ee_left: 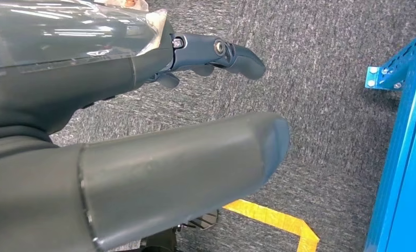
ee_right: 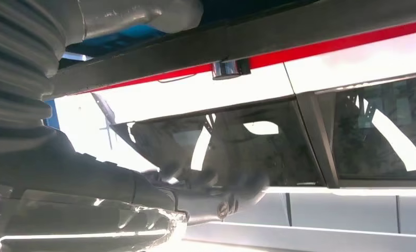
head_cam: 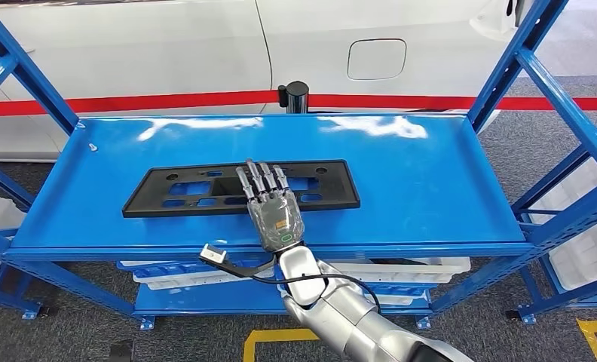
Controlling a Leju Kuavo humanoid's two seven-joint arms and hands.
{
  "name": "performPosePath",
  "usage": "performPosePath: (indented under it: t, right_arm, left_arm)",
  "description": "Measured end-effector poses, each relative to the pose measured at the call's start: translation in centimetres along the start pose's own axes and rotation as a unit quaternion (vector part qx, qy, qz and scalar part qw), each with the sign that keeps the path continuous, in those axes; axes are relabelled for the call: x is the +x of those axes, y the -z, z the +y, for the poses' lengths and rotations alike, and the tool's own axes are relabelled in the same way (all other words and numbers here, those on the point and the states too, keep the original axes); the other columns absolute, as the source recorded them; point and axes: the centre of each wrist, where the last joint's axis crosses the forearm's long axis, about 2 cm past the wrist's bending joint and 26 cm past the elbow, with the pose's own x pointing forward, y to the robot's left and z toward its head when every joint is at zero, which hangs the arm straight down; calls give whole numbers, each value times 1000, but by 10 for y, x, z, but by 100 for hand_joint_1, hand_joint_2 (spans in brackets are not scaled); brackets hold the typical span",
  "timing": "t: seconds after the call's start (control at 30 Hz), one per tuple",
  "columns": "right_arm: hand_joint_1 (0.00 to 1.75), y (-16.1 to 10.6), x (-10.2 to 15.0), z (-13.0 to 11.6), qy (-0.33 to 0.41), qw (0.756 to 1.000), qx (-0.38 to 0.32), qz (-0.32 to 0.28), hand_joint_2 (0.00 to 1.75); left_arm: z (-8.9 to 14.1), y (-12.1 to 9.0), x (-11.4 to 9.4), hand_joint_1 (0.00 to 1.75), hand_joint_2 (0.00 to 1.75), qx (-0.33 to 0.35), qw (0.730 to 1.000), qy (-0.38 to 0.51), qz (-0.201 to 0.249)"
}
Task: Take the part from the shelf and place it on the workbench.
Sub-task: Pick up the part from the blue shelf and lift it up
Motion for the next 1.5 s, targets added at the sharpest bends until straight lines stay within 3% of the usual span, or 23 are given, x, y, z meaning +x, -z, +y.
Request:
performPosePath:
  t: [0.43,0.87,1.1,1.27,1.4,1.5]
  right_arm:
    - [175,3,-1,-1,-29,999,13,-27,175]
    - [175,0,-11,4,-41,999,20,-8,175]
    - [175,4,-20,-2,-32,999,-21,17,175]
    - [175,15,-50,-20,-13,995,-88,44,175]
    - [175,23,-82,-42,9,989,-138,57,175]
    - [175,28,-107,-61,18,982,-171,78,175]
  left_arm:
    - [1,0,-1,0,0,12,1000,-15,-6]
    - [1,-1,-3,0,0,12,1000,-15,-3]
    - [0,-1,-3,0,0,9,1000,-8,-23]
    - [-2,-2,-1,0,0,17,997,23,-68]
    - [-4,-1,4,0,175,9,998,35,-59]
    - [-5,0,7,0,175,7,997,44,-58]
